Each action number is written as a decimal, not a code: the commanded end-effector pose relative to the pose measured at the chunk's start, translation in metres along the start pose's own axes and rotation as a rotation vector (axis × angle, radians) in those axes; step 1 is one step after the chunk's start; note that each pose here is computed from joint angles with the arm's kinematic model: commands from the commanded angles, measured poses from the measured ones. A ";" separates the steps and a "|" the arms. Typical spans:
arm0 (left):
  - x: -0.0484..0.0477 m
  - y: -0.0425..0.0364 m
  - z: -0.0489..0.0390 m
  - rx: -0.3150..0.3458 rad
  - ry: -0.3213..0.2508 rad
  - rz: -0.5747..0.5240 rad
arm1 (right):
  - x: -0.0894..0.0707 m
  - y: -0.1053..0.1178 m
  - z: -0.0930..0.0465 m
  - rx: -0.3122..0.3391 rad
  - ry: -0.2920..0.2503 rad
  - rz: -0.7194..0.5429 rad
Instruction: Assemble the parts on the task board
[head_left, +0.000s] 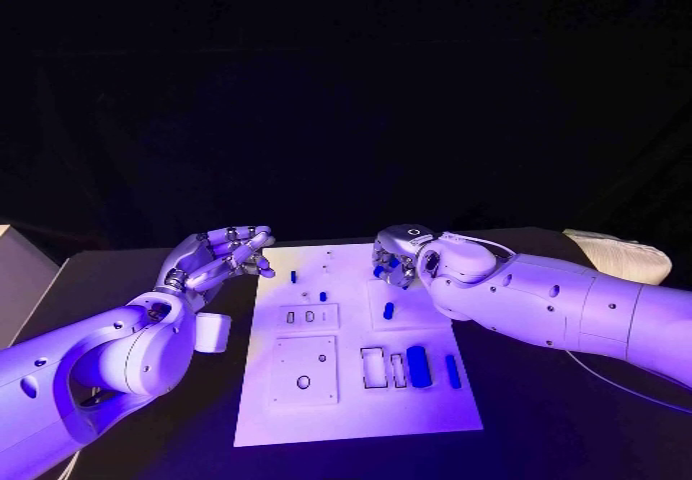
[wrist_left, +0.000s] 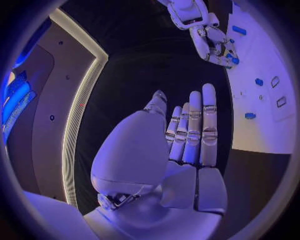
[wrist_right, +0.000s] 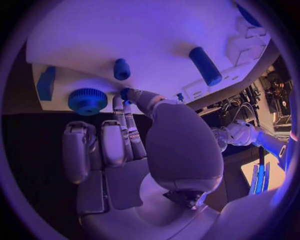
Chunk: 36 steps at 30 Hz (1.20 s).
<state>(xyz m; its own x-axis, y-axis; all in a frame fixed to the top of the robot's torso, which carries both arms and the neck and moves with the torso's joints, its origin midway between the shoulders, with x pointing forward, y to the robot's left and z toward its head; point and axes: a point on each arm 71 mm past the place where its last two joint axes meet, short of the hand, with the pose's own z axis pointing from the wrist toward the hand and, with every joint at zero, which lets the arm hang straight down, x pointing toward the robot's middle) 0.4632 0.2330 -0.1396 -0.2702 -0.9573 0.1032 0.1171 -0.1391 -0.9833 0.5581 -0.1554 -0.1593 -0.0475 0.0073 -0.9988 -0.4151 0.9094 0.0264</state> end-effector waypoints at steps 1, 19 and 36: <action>0.0016 -0.0005 0.0002 0.001 0.020 -0.010 | 0.000 0.003 -0.002 0.007 -0.048 0.013; -0.0042 0.0010 0.0016 -0.002 0.007 -0.003 | -0.020 0.024 0.010 0.031 -0.233 0.091; 0.0028 0.0012 0.0030 -0.001 0.020 -0.013 | -0.024 0.048 0.035 0.025 -0.251 0.098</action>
<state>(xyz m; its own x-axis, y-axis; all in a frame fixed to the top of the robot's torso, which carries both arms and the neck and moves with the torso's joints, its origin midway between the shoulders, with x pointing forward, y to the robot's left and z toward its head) 0.4662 0.2327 -0.1414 -0.2698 -0.9572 0.1049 0.1096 -0.1388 -0.9842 0.5696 -0.0981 -0.1363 0.1379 0.1931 -0.9714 -0.3974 0.9092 0.1243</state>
